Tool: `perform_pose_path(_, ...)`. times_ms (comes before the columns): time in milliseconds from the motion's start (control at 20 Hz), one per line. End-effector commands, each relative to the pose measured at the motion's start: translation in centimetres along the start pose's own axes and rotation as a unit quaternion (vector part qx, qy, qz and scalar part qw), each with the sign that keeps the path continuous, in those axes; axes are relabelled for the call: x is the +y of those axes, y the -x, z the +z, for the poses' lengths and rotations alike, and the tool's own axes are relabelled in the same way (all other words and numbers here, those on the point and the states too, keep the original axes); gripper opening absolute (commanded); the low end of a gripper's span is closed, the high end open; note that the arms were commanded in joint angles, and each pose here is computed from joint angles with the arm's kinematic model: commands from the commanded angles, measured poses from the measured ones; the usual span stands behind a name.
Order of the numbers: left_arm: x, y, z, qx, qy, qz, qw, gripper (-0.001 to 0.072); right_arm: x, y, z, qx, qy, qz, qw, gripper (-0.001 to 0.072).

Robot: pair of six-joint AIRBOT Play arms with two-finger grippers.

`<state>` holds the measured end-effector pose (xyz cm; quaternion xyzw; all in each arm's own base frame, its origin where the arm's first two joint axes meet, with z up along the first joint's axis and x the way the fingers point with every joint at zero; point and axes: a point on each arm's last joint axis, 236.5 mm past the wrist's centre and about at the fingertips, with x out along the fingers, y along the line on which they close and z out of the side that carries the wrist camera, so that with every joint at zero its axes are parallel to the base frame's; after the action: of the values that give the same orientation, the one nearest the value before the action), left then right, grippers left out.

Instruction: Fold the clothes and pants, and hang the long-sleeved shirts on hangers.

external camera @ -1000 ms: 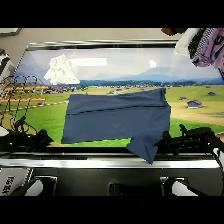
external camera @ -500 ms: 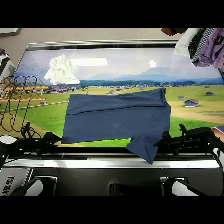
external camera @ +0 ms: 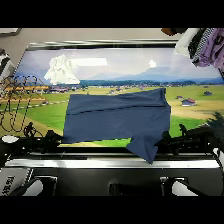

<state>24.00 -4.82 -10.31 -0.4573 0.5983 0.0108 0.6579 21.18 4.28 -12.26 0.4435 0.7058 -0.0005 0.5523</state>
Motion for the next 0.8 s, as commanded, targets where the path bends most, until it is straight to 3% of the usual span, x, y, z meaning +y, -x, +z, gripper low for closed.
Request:
perform_pose_path(0,0.1,-0.4,0.0,0.006,0.002,-0.002,1.0,0.0308,-0.2,0.0,0.9,-0.019,-0.001,-0.003,1.0,0.007)
perform_pose_path(50,0.0,-0.4,-0.2,0.01,-0.004,-0.005,1.0,0.0142,-0.2,0.0,0.9,-0.019,0.0,-0.003,1.0,0.007)
perform_pose_path(150,-0.6,-0.3,-0.7,0.02,-0.022,-0.018,0.999,0.0016,-0.1,0.1,0.7,-0.017,0.003,-0.002,1.0,0.0067)
perform_pose_path(200,-1.0,-0.1,-1.1,0.03,-0.031,-0.022,0.999,0.0015,0.1,0.3,0.5,-0.015,0.01,-0.001,1.0,0.0026)
perform_pose_path(400,-0.2,1.9,-2.8,0.076,-0.068,0.021,0.995,0.0012,1.8,2.5,-0.7,-0.038,0.048,0.007,0.998,0.0029)
perform_pose_path(550,0.7,4.4,-2.5,0.037,-0.048,0.075,0.995,0.0012,3.7,4.9,-2.7,-0.065,0.08,0.018,0.994,0.0029)
perform_pose_path(750,-0.8,7.5,-2.7,-0.018,-0.065,0.079,0.995,0.0012,6.2,8.5,-5.5,-0.142,0.11,0.036,0.983,0.0029)
